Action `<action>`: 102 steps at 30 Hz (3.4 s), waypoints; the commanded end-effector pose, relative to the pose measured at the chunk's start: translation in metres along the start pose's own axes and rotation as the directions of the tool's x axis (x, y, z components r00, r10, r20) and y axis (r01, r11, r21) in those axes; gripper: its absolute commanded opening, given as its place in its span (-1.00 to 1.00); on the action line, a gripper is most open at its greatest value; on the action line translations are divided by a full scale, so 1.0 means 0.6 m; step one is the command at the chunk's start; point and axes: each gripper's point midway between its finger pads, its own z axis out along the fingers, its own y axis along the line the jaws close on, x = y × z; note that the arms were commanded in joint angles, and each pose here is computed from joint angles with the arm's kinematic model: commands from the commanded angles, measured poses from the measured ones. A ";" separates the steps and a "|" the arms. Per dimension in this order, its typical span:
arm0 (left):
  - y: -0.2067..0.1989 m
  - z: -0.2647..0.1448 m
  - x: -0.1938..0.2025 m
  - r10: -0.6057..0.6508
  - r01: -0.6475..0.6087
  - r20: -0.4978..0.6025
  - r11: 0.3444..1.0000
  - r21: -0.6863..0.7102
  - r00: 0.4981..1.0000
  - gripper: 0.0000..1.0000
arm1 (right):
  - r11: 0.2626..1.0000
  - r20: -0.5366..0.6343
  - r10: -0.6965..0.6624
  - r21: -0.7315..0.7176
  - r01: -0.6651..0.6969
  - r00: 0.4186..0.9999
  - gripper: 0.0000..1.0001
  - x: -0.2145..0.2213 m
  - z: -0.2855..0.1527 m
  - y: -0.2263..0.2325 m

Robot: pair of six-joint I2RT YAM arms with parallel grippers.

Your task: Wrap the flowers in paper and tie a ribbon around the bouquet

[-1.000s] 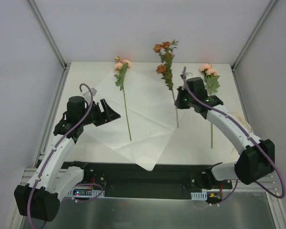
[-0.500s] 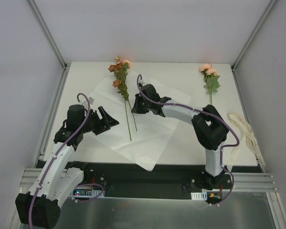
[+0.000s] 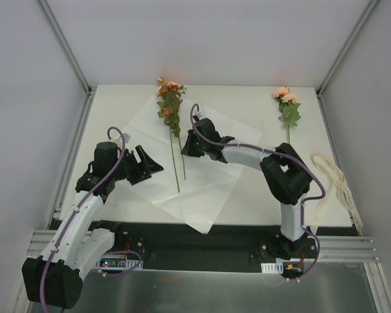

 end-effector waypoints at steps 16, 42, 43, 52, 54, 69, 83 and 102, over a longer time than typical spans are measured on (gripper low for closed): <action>-0.008 0.003 -0.007 0.023 -0.023 0.004 0.999 0.031 1.000 0.40 | 0.999 -0.046 -0.017 0.046 0.019 0.999 -0.99 0.035 0.024 -0.021; -0.021 0.003 -0.011 0.088 -0.087 -0.010 0.994 0.065 0.996 0.42 | 0.920 -0.115 -0.202 0.319 0.228 0.973 0.02 -0.085 -0.188 -0.179; -0.023 0.005 -0.010 0.095 -0.093 -0.021 0.993 0.073 0.995 0.43 | 0.911 -0.122 -0.205 0.340 0.235 0.971 0.03 -0.097 -0.213 -0.209; -0.043 0.019 0.009 0.121 -0.096 -0.138 0.979 0.178 0.983 0.43 | 0.766 -0.114 0.164 0.640 -0.053 0.980 0.34 -0.090 -0.394 -0.533; -0.047 0.018 0.006 0.126 -0.101 -0.131 0.978 0.181 0.983 0.43 | 0.771 -0.097 0.222 0.626 -0.114 0.970 0.33 -0.088 -0.398 -0.571; -0.081 -0.030 -0.058 0.270 -0.273 0.049 0.957 0.100 0.962 0.43 | 0.690 -0.160 0.235 0.722 -0.049 0.959 -0.88 -0.063 -0.397 -0.663; -0.064 -0.068 -0.118 0.216 -0.199 0.230 0.975 -0.095 0.949 0.41 | 0.915 0.102 -0.295 0.316 0.250 0.950 -0.99 -0.213 -0.343 -0.126; -0.013 -0.031 -0.068 0.046 -0.032 0.138 0.994 -0.106 0.989 0.48 | 0.906 0.289 -0.424 0.120 0.407 0.858 -0.99 -0.148 -0.110 0.154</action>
